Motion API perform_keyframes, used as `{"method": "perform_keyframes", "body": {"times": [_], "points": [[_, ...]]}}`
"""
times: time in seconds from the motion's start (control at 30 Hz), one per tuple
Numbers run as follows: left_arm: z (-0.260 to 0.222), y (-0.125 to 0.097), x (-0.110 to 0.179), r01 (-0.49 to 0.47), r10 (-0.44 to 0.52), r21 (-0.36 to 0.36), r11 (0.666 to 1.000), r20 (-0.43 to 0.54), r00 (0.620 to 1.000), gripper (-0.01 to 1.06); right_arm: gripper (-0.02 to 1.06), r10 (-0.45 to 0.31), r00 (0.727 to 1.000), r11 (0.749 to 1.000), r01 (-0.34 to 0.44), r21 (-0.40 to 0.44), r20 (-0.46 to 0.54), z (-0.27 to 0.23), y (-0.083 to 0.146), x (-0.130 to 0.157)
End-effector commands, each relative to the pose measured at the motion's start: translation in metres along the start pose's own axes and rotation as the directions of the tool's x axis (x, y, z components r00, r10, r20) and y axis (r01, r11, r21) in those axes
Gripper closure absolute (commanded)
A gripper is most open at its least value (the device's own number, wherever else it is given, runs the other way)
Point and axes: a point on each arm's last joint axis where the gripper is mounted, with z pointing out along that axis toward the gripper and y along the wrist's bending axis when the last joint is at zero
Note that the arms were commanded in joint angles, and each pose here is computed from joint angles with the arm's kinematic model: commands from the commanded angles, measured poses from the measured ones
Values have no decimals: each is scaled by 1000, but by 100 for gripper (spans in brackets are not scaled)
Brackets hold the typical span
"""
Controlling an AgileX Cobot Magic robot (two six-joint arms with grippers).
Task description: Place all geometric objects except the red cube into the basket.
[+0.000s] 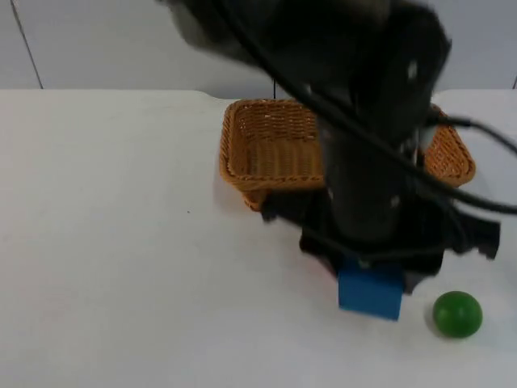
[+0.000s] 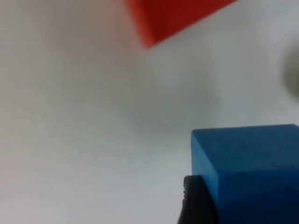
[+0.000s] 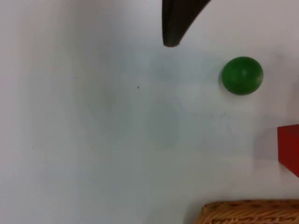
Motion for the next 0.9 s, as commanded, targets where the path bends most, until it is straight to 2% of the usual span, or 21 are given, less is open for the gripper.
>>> {"method": "perform_keyframes", "body": {"times": [0.0,0.13,0.33,0.57,0.7,0.73,0.77,0.87], "points": [[-33,-1,-2,-141,140,5,990,55,989,105,-1,8,1000,1000,-8,4,15,-1,-1,-2],[-77,3,0,-315,314,1,949,106,944,105,-1,8,1000,1000,-8,4,15,-1,-1,-2],[-95,14,-4,-381,381,-21,924,128,916,105,-1,8,1000,1000,-8,4,15,-1,-1,-2],[-94,36,-18,-390,391,-33,920,139,910,105,-1,8,1000,1000,-8,4,15,-1,-1,-2],[-85,66,-41,-348,345,-13,937,181,921,105,-1,8,1000,1000,-8,4,17,-1,-1,-2],[-81,76,-47,-335,334,-23,942,186,924,105,-1,8,1000,1000,-8,4,19,-1,-1,-2],[-81,76,-47,-335,334,-23,942,186,924,105,-1,8,1000,1000,-8,4,19,-1,-1,-2],[-66,104,-69,-278,280,-37,960,193,940,105,-1,6,1000,1000,-6,4,19,-1,-1,-2]]}}
